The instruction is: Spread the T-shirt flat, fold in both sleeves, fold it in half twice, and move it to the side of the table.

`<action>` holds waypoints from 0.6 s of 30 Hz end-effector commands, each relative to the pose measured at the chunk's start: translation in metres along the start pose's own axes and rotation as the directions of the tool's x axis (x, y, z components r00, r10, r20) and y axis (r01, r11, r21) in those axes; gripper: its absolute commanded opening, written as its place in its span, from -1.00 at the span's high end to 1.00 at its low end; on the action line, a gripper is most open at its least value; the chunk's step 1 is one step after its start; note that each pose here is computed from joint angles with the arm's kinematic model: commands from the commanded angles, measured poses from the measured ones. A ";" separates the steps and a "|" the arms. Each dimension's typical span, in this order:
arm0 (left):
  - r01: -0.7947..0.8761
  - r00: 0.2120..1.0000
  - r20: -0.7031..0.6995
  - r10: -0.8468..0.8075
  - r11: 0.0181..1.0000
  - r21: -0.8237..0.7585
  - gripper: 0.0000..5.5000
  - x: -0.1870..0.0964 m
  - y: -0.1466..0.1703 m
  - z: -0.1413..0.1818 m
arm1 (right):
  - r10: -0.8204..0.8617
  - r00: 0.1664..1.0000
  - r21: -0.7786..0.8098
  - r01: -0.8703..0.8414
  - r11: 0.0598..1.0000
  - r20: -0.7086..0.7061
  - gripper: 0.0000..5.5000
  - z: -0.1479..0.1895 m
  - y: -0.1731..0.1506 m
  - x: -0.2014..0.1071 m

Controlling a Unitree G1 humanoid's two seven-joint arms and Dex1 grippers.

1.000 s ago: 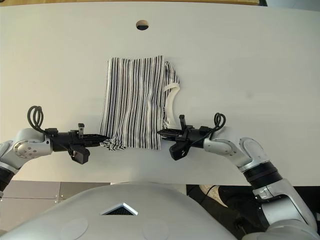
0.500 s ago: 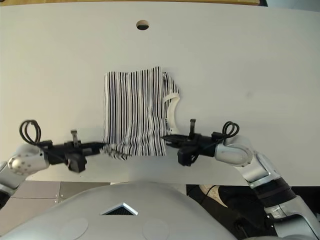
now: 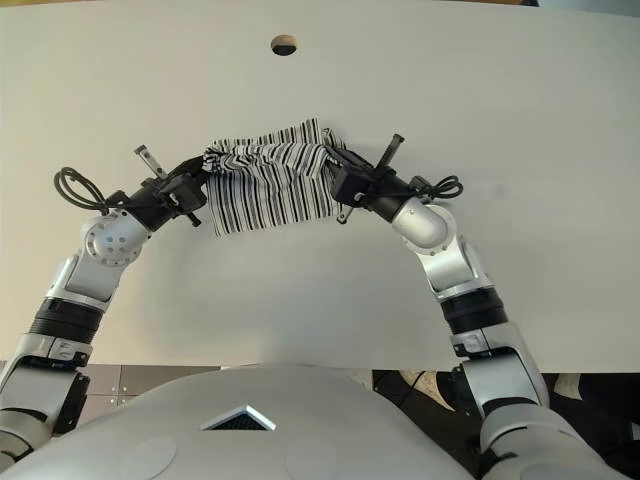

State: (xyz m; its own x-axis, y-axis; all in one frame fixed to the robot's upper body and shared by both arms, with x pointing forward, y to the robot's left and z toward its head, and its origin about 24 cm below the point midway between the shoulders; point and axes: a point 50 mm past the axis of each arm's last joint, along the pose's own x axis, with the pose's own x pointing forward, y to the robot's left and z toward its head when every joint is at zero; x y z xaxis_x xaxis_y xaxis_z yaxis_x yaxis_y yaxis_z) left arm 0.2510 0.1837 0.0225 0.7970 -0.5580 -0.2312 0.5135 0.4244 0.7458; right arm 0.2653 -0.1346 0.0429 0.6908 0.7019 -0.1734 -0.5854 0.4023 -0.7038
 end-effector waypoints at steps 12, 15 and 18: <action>-0.208 0.975 -0.102 0.197 0.973 -0.101 0.33 0.038 0.012 -0.015 | -0.240 0.966 0.037 0.244 0.969 -0.091 0.36 -0.021 -0.029 0.041; -0.274 0.952 -0.187 0.244 0.948 -0.159 0.19 0.036 0.014 -0.028 | -0.302 0.951 0.087 0.307 0.948 -0.068 0.36 -0.016 -0.038 0.045; -0.354 0.913 -0.283 0.295 0.916 -0.188 0.00 0.025 0.015 -0.044 | -0.287 0.956 0.168 0.273 0.947 0.066 0.36 0.011 -0.031 0.045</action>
State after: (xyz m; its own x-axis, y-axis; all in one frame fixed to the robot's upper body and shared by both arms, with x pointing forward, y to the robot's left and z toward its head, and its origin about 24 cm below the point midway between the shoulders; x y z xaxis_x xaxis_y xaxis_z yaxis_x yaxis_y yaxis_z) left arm 0.2931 0.1946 0.0029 0.9503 -0.2639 -0.1655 0.3054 0.6851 0.6614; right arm 0.3199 -0.1230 0.0544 0.8478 0.5296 0.0286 -0.3923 0.6624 -0.6382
